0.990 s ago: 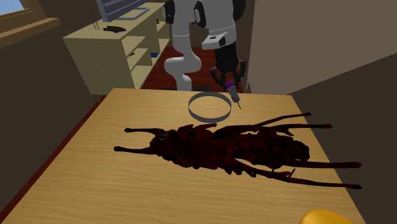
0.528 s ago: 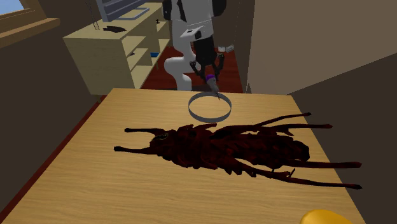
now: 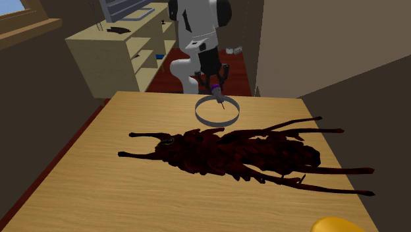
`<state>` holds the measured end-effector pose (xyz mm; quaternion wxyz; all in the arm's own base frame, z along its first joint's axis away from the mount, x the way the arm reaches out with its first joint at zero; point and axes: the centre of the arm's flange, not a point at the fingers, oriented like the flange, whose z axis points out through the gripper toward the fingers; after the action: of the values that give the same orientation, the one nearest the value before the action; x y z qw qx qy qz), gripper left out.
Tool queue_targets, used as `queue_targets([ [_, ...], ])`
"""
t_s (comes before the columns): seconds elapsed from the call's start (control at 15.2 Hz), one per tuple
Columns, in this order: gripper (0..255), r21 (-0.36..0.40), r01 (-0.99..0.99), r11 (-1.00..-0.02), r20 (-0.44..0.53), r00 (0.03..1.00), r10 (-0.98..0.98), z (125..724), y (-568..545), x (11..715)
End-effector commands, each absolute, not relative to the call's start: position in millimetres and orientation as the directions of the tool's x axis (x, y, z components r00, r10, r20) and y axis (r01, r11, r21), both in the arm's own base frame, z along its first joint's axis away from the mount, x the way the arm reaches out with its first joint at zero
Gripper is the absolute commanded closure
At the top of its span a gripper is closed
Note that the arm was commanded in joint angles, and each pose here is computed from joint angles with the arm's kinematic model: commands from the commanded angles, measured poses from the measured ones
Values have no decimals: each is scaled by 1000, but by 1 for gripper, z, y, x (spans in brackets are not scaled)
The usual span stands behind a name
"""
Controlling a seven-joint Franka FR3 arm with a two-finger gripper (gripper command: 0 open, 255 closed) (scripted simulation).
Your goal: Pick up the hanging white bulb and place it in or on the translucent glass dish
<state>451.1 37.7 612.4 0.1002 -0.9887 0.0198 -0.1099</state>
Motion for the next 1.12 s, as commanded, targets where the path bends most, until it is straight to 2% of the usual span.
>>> queue_targets([
  [0.0, 255, -202, -17, -979, 214, 975, -61, 601, 37, 451],
  [0.4, 255, -202, -17, -979, 214, 975, -61, 567, 37, 451],
  [0.92, 255, -202, -17, -979, 214, 975, -61, 567, 37, 451],
  [0.99, 0, -202, -17, -979, 214, 975, -61, 567, 37, 451],
  [1.06, 0, -202, -17, -979, 214, 975, -61, 567, 37, 451],
])
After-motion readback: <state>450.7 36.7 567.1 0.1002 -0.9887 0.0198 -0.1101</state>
